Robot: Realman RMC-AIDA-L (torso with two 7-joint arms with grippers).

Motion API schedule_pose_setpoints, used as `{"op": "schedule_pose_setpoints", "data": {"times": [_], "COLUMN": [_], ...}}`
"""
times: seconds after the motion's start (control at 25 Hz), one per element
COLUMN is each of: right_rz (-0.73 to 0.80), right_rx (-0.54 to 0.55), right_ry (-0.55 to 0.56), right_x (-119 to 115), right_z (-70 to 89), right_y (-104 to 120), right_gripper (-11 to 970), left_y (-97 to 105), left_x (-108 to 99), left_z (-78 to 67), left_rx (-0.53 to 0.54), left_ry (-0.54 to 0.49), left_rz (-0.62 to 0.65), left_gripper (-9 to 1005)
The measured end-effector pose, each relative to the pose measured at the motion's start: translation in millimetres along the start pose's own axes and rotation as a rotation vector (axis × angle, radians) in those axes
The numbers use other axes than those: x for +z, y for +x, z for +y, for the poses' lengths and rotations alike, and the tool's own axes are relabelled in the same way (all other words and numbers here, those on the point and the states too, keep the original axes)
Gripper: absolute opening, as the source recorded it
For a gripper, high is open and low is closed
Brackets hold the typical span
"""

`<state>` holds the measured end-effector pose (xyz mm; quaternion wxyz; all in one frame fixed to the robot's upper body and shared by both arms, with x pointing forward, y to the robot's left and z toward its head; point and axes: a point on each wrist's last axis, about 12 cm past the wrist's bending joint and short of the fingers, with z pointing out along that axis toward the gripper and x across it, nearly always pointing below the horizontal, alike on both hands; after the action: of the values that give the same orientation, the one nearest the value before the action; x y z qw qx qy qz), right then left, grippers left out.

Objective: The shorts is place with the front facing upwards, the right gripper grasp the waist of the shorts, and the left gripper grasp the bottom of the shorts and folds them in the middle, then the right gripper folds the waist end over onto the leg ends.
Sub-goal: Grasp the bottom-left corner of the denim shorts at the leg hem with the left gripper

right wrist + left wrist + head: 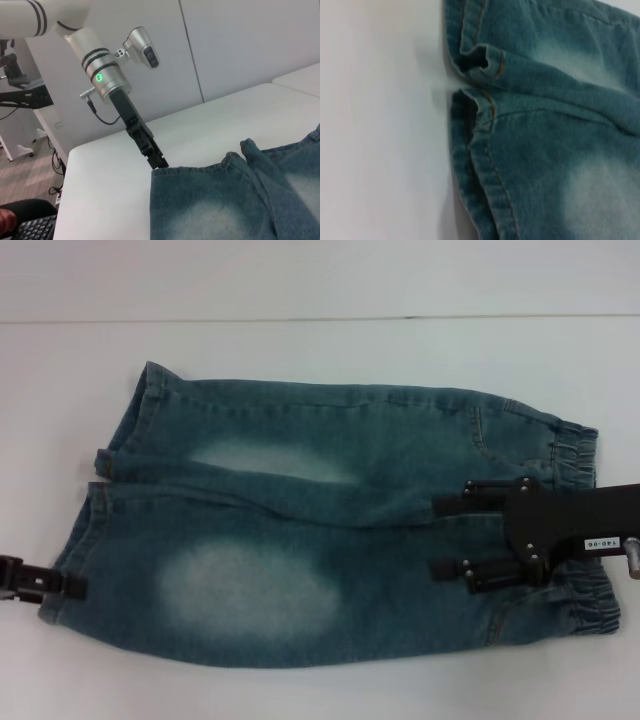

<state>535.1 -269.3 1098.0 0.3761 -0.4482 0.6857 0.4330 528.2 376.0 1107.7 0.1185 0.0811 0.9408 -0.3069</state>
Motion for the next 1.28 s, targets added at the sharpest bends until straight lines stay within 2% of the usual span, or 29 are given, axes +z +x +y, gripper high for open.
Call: {"op": "schedule_pose_setpoints", "data": {"times": [0.48,0.72,0.92,1.04,1.28], "right_rz": [0.0,-0.006,-0.008,-0.009,-0.016], "right_rx": [-0.003,-0.001,0.0,0.001,0.005], "right_ry": [0.003,0.009,0.01,0.012,0.019], "right_x": [-0.9,-1.9,-2.1,-2.7,-3.9], "right_z": [-0.6,-1.1,-1.1,-0.8,-1.2], "right_y": [-0.6,-0.9,-0.8,0.1,-0.1], "right_gripper": [882,882,881,881,881], "left_y": [-0.3,-1.0,-3.7,-3.9,-4.0], "left_x": [8.5,20.1,18.8,18.8,18.3], "left_z": [-6.8,-13.4,-14.8,-14.9,-15.8], "left_rx": [0.037,0.101,0.107,0.108,0.11], "left_ry": [0.012,-0.006,-0.004,-0.004,0.002], "left_rz": [0.044,0.097,0.08,0.08,0.085], "left_gripper": [834,723,630,423,145]}}
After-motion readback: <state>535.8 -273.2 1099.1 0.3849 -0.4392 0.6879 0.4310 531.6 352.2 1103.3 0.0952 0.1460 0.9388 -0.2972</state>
